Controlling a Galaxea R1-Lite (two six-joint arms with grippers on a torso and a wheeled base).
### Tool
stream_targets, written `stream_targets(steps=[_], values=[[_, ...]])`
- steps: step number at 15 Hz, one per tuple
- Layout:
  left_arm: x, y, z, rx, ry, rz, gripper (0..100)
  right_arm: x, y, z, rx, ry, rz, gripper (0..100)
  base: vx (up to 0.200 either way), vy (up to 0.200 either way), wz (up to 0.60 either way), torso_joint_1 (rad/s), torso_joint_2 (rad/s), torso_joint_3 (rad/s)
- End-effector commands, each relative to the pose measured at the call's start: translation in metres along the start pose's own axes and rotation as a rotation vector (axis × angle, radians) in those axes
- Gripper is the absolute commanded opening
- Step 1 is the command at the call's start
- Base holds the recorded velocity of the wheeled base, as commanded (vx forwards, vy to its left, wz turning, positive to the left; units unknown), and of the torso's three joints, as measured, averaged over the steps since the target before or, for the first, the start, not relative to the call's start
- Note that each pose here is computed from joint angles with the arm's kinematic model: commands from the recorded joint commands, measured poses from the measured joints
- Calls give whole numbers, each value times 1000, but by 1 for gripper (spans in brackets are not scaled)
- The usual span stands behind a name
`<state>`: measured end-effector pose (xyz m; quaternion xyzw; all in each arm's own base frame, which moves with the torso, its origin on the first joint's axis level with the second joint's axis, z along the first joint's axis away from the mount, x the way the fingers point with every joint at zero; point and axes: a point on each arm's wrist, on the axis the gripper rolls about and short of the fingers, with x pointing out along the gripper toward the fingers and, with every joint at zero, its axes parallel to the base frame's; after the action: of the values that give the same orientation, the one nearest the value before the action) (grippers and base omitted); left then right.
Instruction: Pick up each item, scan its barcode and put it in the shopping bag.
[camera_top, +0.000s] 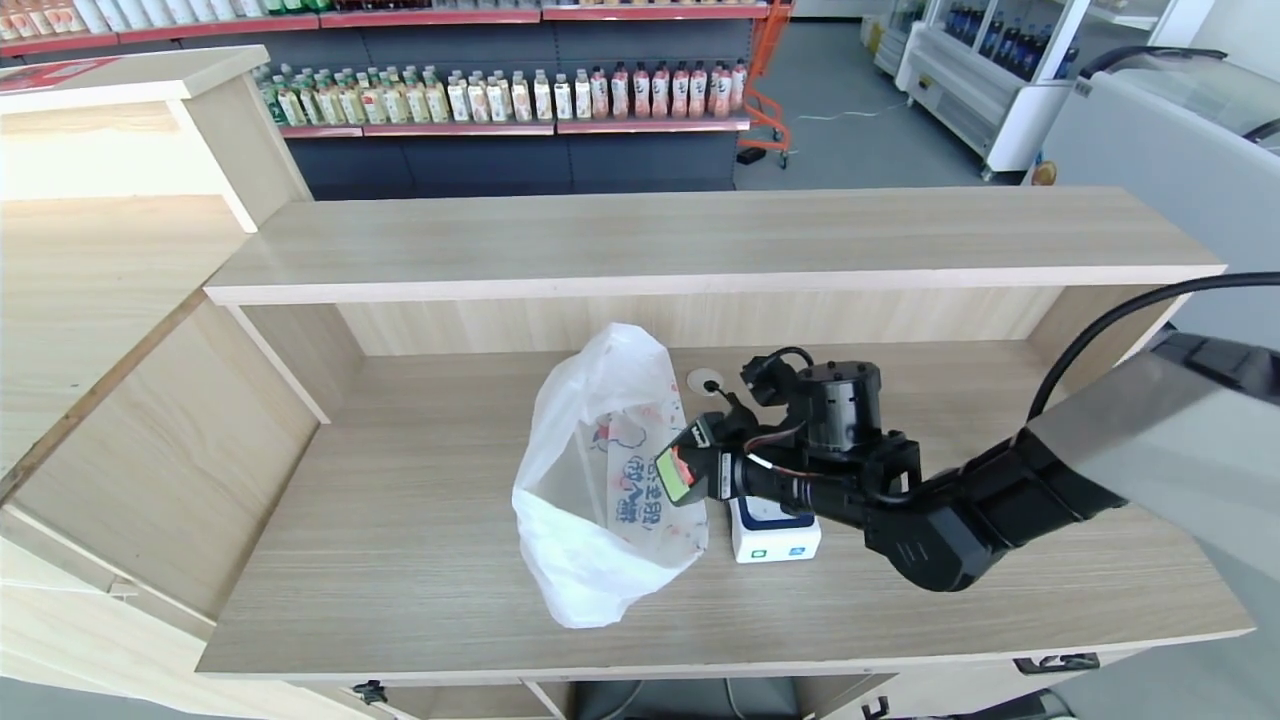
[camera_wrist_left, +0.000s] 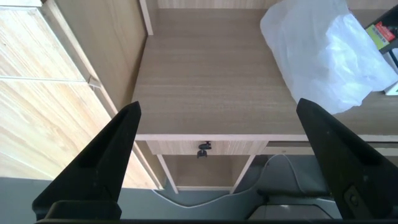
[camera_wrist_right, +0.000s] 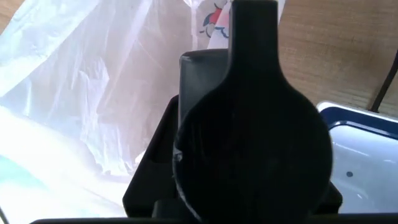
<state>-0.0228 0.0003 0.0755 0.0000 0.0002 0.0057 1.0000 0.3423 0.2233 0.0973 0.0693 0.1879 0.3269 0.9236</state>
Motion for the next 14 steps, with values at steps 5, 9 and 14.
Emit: stream_targets(steps=[5, 9, 14], values=[[0, 0, 0, 0, 0, 1, 100, 59, 4, -35, -183, 50, 34, 0, 0, 0, 0, 0, 0, 0], [0, 0, 0, 0, 0, 1, 100, 74, 2, -38, -296, 31, 39, 0, 0, 0, 0, 0, 0, 0], [0, 0, 0, 0, 0, 1, 100, 83, 5, -35, -317, 6, 51, 100, 0, 0, 0, 0, 0, 0]])
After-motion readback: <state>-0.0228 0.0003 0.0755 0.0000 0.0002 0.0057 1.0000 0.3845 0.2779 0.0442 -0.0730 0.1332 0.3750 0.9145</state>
